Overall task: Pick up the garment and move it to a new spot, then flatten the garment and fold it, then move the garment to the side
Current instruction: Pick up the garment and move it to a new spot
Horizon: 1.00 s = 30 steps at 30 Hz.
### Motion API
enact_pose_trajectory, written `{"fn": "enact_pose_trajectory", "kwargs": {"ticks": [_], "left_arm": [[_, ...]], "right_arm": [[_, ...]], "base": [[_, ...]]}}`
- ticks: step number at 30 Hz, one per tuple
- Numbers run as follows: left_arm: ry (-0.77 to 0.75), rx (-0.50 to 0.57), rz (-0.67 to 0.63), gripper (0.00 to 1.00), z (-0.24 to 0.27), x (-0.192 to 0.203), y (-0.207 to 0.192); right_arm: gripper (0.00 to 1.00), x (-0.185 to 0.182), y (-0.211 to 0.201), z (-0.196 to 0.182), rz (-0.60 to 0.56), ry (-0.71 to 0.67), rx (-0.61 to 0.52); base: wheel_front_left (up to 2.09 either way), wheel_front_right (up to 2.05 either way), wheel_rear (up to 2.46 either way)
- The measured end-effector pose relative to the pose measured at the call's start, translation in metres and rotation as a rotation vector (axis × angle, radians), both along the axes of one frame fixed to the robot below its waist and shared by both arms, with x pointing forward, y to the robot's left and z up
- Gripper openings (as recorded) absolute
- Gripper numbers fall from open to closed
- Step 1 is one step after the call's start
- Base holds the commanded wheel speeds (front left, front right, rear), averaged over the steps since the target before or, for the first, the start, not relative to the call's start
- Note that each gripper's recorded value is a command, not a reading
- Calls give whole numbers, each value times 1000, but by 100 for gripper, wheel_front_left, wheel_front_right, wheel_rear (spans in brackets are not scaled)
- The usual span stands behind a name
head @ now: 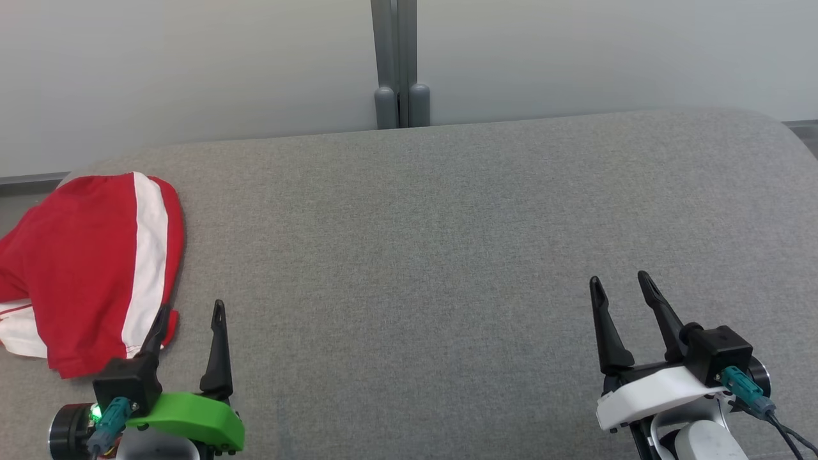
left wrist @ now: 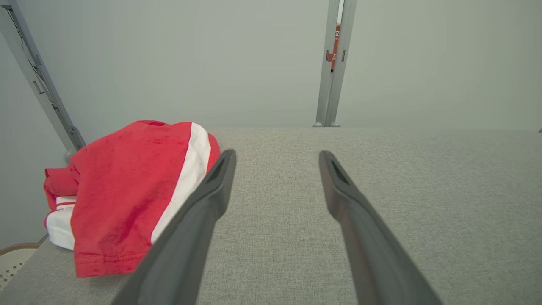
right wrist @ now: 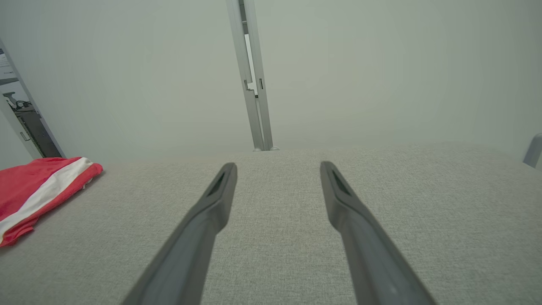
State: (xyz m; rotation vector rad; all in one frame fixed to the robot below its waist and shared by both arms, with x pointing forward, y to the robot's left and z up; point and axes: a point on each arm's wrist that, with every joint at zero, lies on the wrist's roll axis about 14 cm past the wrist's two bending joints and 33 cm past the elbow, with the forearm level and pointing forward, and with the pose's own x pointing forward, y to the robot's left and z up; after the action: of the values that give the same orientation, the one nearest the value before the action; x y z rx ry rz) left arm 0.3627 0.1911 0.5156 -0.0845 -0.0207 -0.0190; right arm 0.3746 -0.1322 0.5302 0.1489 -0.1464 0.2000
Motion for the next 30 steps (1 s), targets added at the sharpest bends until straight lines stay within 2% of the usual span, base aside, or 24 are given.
{"fn": "enact_pose_trajectory", "kwargs": {"ticks": [30], "left_arm": [[22,-7,42,100,-5,-7,11]], "right_arm": [[100,2,3,-5,8,16,-3]], "base": [[0,0,0]]}}
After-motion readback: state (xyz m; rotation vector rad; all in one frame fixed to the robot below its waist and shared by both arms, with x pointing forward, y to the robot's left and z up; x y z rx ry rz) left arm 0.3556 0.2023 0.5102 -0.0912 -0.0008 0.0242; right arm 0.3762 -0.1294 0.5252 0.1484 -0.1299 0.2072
